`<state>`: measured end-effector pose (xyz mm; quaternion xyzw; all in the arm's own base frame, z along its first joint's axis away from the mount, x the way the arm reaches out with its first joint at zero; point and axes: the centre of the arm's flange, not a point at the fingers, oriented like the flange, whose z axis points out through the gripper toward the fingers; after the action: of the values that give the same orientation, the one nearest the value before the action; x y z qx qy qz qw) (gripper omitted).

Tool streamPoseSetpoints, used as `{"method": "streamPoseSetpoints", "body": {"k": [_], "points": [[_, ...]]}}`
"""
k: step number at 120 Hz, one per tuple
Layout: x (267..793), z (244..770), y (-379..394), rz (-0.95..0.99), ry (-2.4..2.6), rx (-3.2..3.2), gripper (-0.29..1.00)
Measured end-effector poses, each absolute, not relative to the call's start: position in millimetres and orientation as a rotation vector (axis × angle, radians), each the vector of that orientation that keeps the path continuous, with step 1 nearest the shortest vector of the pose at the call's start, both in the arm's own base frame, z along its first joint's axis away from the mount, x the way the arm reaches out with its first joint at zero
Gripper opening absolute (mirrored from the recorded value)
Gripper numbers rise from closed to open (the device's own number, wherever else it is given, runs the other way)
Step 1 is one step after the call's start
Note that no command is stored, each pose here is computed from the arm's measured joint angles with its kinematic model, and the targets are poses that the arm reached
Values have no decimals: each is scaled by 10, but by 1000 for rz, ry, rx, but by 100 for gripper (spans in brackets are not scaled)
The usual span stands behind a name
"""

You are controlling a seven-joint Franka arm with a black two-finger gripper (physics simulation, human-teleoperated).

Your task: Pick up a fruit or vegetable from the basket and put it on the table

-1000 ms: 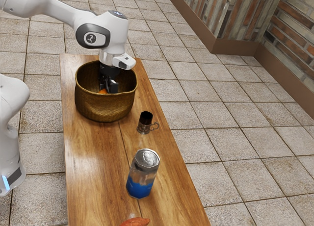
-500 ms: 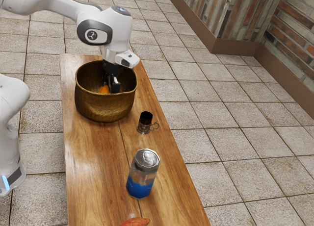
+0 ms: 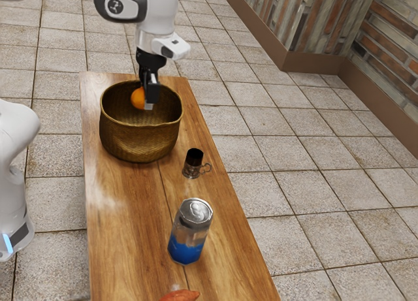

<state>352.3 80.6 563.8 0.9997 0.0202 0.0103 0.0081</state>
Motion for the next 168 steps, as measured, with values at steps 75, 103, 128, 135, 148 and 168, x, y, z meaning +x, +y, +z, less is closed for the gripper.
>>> {"method": "streamPoseSetpoints", "body": {"k": [75, 103, 128, 135, 148, 168], "points": [[2704, 6539, -1377, 175, -544, 3150, 38], [2675, 6300, -2021, 161, -712, 3138, 37], [2952, 6271, -1858, 198, -651, 3101, 38], [3006, 6158, -1870, 183, -652, 3109, 38], [3119, 6046, -1769, 172, -614, 3112, 38], [3305, 5777, -1548, 129, -545, 3133, 38]]}}
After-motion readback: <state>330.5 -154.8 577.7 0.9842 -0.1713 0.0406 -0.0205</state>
